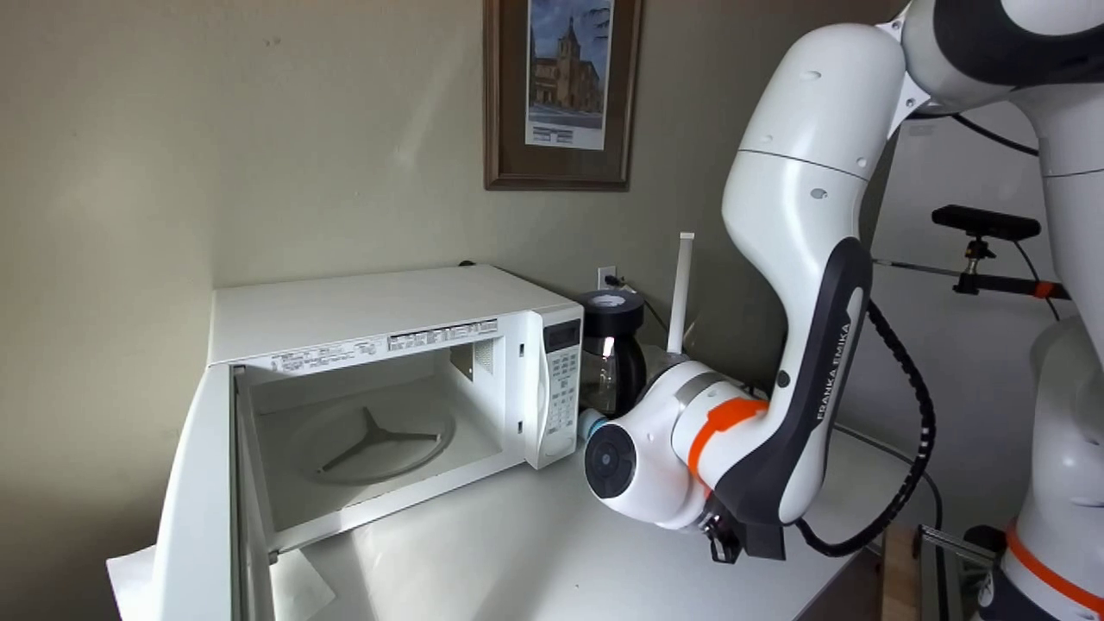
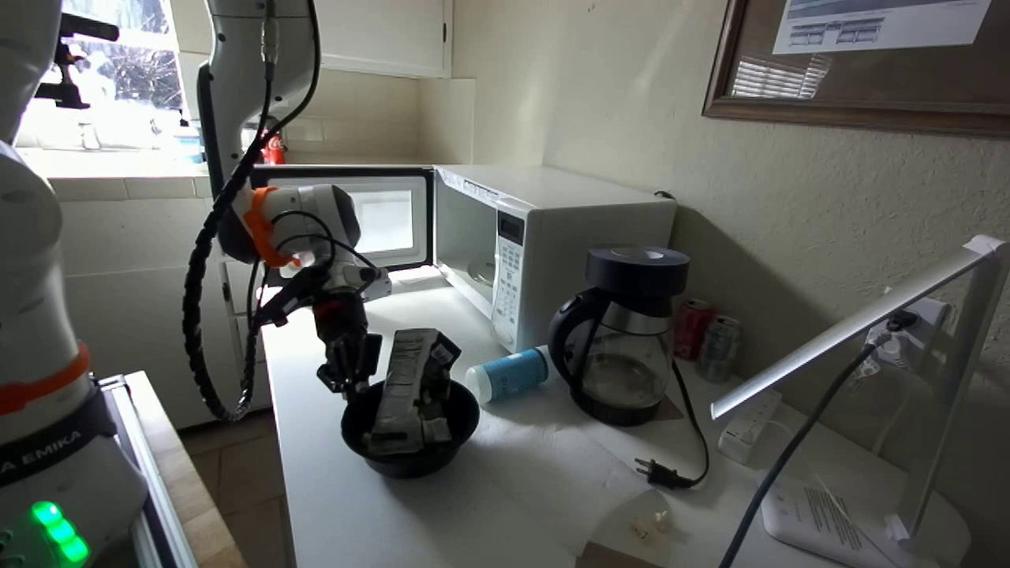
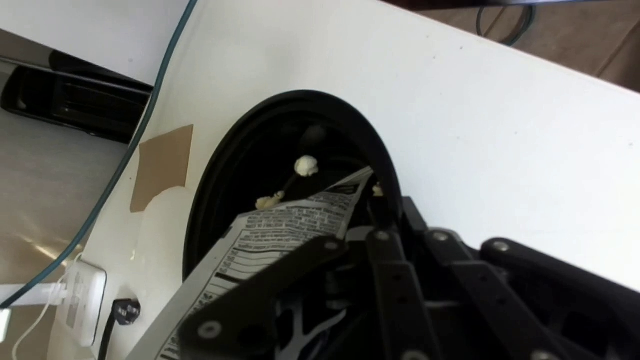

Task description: Remove the black bowl from the microwave and put it on the table

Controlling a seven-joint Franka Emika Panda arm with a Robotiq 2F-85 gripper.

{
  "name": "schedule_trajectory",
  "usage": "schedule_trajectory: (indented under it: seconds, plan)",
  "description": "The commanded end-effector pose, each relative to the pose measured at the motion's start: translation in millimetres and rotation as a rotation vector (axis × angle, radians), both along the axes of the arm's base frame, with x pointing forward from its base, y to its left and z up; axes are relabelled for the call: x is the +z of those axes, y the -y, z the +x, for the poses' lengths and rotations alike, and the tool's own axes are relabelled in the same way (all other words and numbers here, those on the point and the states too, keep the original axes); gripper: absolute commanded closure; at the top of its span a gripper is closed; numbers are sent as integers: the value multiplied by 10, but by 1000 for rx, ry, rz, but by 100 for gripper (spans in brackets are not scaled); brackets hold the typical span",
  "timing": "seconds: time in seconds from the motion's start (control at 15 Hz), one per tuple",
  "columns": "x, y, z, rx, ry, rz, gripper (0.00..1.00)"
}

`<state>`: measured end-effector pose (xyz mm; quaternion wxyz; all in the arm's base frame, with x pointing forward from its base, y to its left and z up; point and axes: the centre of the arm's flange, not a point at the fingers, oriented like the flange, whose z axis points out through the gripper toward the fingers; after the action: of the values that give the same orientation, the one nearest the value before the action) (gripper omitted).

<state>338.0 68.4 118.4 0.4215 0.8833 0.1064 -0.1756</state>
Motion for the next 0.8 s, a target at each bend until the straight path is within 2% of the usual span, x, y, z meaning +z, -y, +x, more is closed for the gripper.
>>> schedule_trajectory:
  seconds: [0.0, 0.2, 0.33, 0.53, 0.73]
  plan:
    - [-11, 407, -304, -96, 26, -49, 98]
    - [4, 683, -441, -166, 36, -102, 98]
    - [11, 818, -433, -164, 62, -115, 98]
    - [125, 950, -443, -66, 111, -108, 98]
    - [179, 1044, -485, 37, 190, -40, 98]
